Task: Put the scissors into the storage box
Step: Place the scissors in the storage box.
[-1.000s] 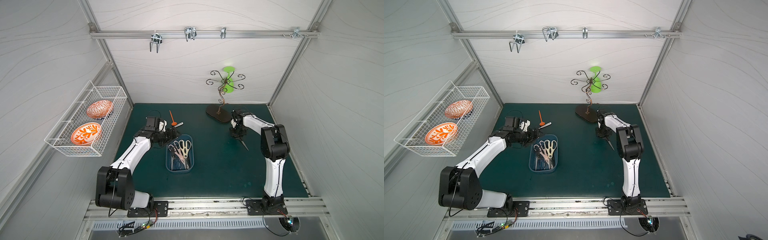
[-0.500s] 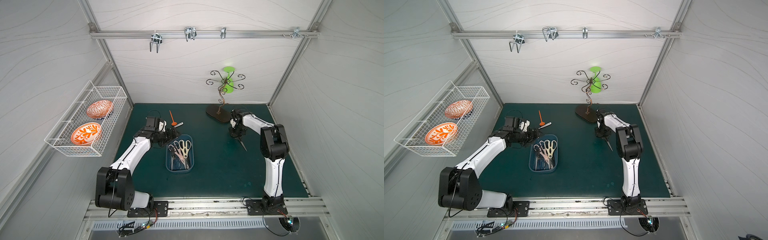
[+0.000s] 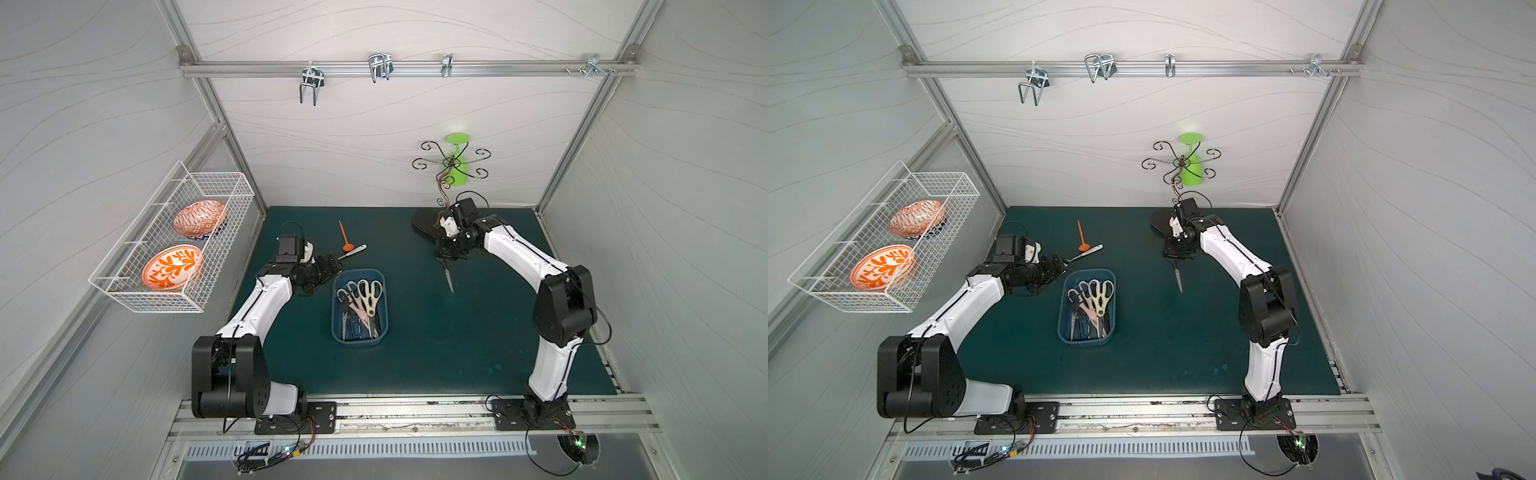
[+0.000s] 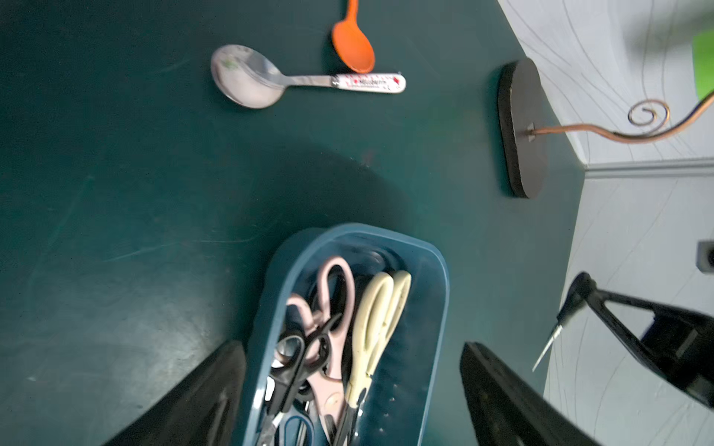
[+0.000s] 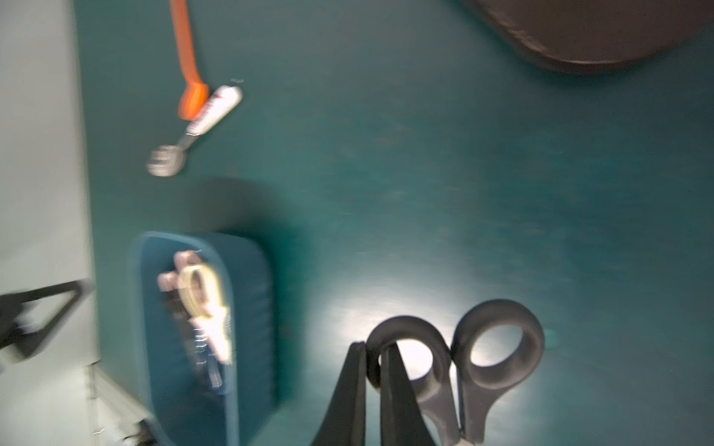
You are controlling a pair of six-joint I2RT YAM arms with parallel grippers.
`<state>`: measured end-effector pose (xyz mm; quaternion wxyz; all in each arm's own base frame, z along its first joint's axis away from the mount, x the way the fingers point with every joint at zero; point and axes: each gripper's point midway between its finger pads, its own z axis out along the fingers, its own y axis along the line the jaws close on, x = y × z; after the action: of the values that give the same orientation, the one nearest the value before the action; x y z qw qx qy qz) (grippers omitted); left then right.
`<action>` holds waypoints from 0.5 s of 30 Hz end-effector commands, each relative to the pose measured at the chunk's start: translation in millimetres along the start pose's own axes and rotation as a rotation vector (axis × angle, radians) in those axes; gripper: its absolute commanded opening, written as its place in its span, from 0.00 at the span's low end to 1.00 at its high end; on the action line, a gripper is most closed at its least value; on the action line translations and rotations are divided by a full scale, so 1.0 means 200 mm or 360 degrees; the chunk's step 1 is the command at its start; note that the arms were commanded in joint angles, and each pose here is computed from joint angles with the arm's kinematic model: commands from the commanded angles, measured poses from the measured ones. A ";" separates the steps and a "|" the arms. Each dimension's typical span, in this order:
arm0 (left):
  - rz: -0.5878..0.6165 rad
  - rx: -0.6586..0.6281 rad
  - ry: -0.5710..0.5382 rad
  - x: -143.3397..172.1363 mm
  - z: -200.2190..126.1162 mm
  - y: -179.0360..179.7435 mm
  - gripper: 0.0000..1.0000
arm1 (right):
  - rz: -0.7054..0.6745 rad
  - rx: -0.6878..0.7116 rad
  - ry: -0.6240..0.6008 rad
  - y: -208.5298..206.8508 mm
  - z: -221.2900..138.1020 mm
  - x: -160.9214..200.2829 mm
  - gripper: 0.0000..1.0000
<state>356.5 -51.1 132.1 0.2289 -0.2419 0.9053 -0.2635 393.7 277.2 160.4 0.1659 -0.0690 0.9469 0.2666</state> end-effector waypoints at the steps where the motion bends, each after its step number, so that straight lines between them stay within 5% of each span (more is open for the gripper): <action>1: -0.0034 -0.0020 -0.0122 -0.08 -0.02 0.05 0.92 | 0.0019 -0.0223 0.0044 0.31 0.02 0.09 0.00; 15: -0.0194 -0.0011 -0.0172 -0.13 -0.04 0.12 0.92 | -0.0030 -0.0563 0.0082 1.04 0.25 0.32 0.00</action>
<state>357.9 -19.8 119.3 0.2374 -0.3049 0.8875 -0.2511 305.8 454.4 198.2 0.1309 -0.1257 0.8944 0.4088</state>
